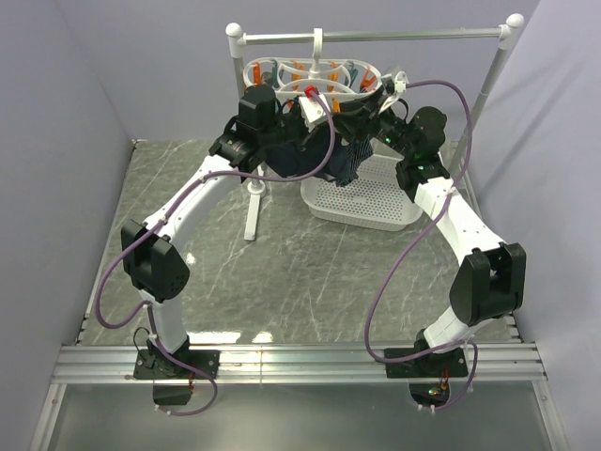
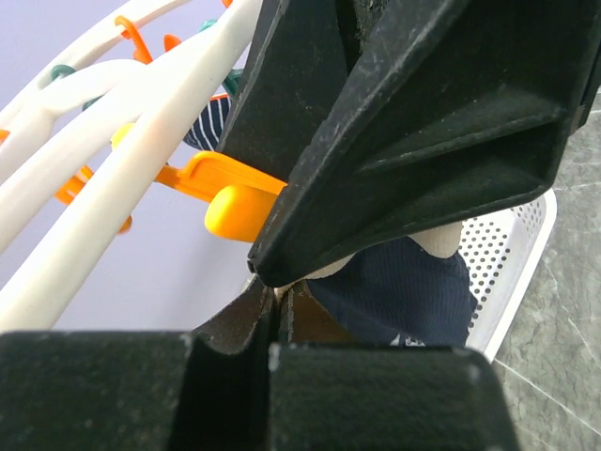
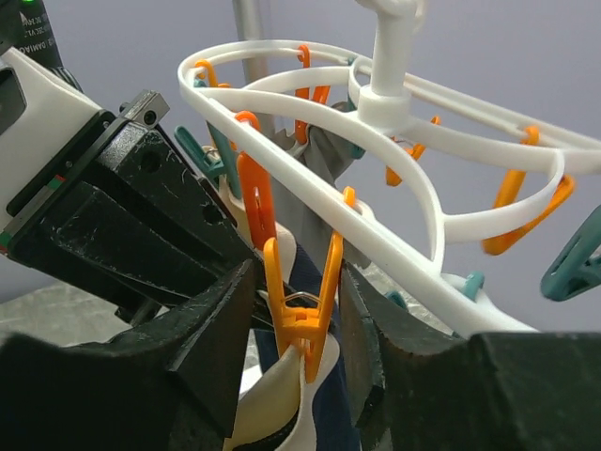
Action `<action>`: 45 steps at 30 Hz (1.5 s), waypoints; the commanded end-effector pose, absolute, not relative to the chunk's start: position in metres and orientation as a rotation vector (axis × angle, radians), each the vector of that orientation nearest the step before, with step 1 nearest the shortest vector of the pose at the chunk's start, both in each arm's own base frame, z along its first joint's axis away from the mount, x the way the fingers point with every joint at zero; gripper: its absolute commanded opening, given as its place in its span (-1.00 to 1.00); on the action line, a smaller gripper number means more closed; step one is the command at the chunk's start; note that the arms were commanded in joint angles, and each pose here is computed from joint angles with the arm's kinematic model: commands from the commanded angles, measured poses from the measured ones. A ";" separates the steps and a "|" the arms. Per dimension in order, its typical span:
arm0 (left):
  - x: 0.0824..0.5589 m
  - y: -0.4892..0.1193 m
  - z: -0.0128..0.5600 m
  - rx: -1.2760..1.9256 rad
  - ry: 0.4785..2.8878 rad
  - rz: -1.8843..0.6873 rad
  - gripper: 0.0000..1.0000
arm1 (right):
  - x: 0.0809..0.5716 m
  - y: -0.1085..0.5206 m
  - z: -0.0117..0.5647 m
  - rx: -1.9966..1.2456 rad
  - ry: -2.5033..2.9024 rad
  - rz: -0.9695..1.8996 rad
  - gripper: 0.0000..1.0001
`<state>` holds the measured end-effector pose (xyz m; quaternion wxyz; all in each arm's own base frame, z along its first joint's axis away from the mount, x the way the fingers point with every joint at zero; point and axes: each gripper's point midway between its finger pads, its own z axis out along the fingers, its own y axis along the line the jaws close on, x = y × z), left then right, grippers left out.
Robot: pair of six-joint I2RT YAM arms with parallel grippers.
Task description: Clip the underwear to the hanger
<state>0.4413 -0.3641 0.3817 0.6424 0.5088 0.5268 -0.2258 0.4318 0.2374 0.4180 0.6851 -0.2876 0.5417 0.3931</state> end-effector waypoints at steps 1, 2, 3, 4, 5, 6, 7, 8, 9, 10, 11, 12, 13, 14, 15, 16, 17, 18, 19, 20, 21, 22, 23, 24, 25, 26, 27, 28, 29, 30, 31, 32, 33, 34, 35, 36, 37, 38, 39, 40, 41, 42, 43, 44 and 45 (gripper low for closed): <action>0.426 -0.357 0.421 1.136 1.103 -0.500 -1.00 | 0.419 0.240 0.436 -0.669 1.178 0.907 -0.03; 0.427 -0.357 0.421 1.135 1.104 -0.496 -1.00 | 0.418 0.240 0.437 -0.668 1.176 0.909 -0.01; 0.427 -0.357 0.419 1.135 1.109 -0.495 -1.00 | 0.418 0.240 0.438 -0.663 1.175 0.910 0.00; 0.428 -0.356 0.418 1.133 1.117 -0.491 -0.98 | 0.417 0.239 0.439 -0.658 1.176 0.914 0.00; 0.429 -0.356 0.416 1.135 1.122 -0.490 -0.95 | 0.417 0.239 0.439 -0.655 1.180 0.917 0.03; 0.428 -0.356 0.414 1.136 1.136 -0.495 -0.90 | 0.416 0.239 0.440 -0.653 1.181 0.920 0.05; 0.428 -0.356 0.412 1.136 1.145 -0.497 -0.69 | 0.415 0.238 0.441 -0.648 1.183 0.925 0.06; 0.429 -0.355 0.410 1.137 1.153 -0.497 -0.60 | 0.415 0.238 0.439 -0.645 1.192 0.929 0.14; 0.428 -0.354 0.406 1.139 1.166 -0.500 -0.53 | 0.413 0.238 0.440 -0.640 1.194 0.930 0.16; 0.427 -0.354 0.403 1.142 1.175 -0.502 -0.37 | 0.413 0.238 0.439 -0.635 1.200 0.935 0.18; 0.425 -0.353 0.404 1.143 1.173 -0.498 -0.32 | 0.413 0.237 0.435 -0.631 1.214 0.938 0.22; 0.424 -0.351 0.397 1.147 1.190 -0.500 -0.27 | 0.412 0.236 0.436 -0.621 1.217 0.941 0.25; 0.422 -0.351 0.395 1.149 1.197 -0.504 -0.19 | 0.411 0.235 0.436 -0.616 1.222 0.942 0.26; 0.419 -0.349 0.395 1.153 1.199 -0.503 -0.16 | 0.410 0.236 0.432 -0.616 1.237 0.950 0.27; 0.418 -0.348 0.389 1.158 1.215 -0.509 -0.14 | 0.408 0.235 0.432 -0.612 1.241 0.953 0.27; 0.416 -0.347 0.385 1.164 1.229 -0.513 0.02 | 0.407 0.235 0.431 -0.608 1.247 0.954 0.29; 0.412 -0.346 0.384 1.169 1.232 -0.517 0.08 | 0.408 0.235 0.426 -0.601 1.260 0.958 0.30; 0.410 -0.345 0.378 1.177 1.247 -0.519 0.11 | 0.405 0.234 0.427 -0.599 1.260 0.958 0.32; 0.409 -0.344 0.374 1.180 1.258 -0.520 0.16 | 0.403 0.234 0.426 -0.602 1.263 0.961 0.33; 0.403 -0.342 0.378 1.182 1.250 -0.524 0.19 | 0.403 0.233 0.422 -0.594 1.279 0.963 0.38; 0.400 -0.341 0.370 1.191 1.265 -0.528 0.25 | 0.400 0.232 0.423 -0.591 1.279 0.964 0.41; 0.397 -0.340 0.368 1.196 1.268 -0.531 0.45 | 0.398 0.232 0.422 -0.589 1.283 0.968 0.44; 0.391 -0.337 0.372 1.193 1.263 -0.533 0.49 | 0.396 0.232 0.417 -0.588 1.296 0.971 0.46; 0.387 -0.336 0.366 1.206 1.276 -0.544 0.51 | 0.391 0.231 0.419 -0.588 1.293 0.973 0.47; 0.383 -0.336 0.366 1.209 1.277 -0.550 0.58 | 0.389 0.231 0.418 -0.588 1.296 0.974 0.48; 0.376 -0.333 0.369 1.205 1.280 -0.556 0.60 | 0.387 0.229 0.414 -0.582 1.309 0.976 0.50; 0.373 -0.331 0.364 1.209 1.296 -0.563 0.63 | 0.382 0.227 0.417 -0.579 1.306 0.974 0.52; 0.369 -0.329 0.364 1.209 1.300 -0.562 0.69 | 0.379 0.227 0.416 -0.579 1.311 0.977 0.54; 0.362 -0.325 0.366 1.204 1.302 -0.567 0.71 | 0.373 0.226 0.417 -0.577 1.313 0.976 0.56; 0.359 -0.322 0.364 1.203 1.315 -0.570 0.72 | 0.371 0.224 0.416 -0.573 1.317 0.971 0.59; 0.356 -0.319 0.365 1.196 1.324 -0.569 0.77 | 0.368 0.223 0.416 -0.572 1.319 0.966 0.61; 0.348 -0.315 0.366 1.181 1.342 -0.586 0.78 | 0.363 0.220 0.415 -0.566 1.331 0.966 0.62; 0.343 -0.311 0.362 1.177 1.367 -0.595 0.80 | 0.360 0.218 0.414 -0.562 1.336 0.962 0.63; 0.337 -0.309 0.362 1.180 1.371 -0.604 0.98 | 0.357 0.215 0.413 -0.555 1.340 0.958 0.64; 0.328 -0.304 0.370 1.168 1.358 -0.607 0.99 | 0.354 0.213 0.405 -0.544 1.365 0.959 0.67; 0.324 -0.300 0.359 1.164 1.383 -0.614 0.99 | 0.347 0.209 0.410 -0.543 1.352 0.945 0.68; 0.321 -0.298 0.363 1.142 1.365 -0.612 0.99 | 0.345 0.208 0.408 -0.541 1.357 0.939 0.68; 0.313 -0.293 0.373 1.113 1.348 -0.619 0.99 | 0.342 0.205 0.401 -0.533 1.383 0.940 0.68; 0.310 -0.291 0.366 1.101 1.365 -0.626 0.99 | 0.336 0.202 0.404 -0.536 1.374 0.932 0.68; 0.304 -0.288 0.381 1.064 1.330 -0.642 0.99 | 0.334 0.199 0.404 -0.530 1.378 0.922 0.69; 0.301 -0.287 0.378 1.053 1.324 -0.651 0.99 | 0.332 0.197 0.397 -0.522 1.404 0.918 0.70; 0.298 -0.286 0.383 1.042 1.297 -0.656 0.99 | 0.327 0.194 0.400 -0.524 1.394 0.902 0.70; 0.296 -0.286 0.391 1.027 1.255 -0.656 0.99 | 0.325 0.192 0.399 -0.523 1.397 0.896 0.70; 0.294 -0.286 0.405 1.009 1.200 -0.651 0.99 | 0.321 0.189 0.399 -0.522 1.401 0.889 0.71; 0.295 -0.287 0.415 0.996 1.171 -0.655 0.99 | 0.320 0.188 0.400 -0.529 1.397 0.875 0.71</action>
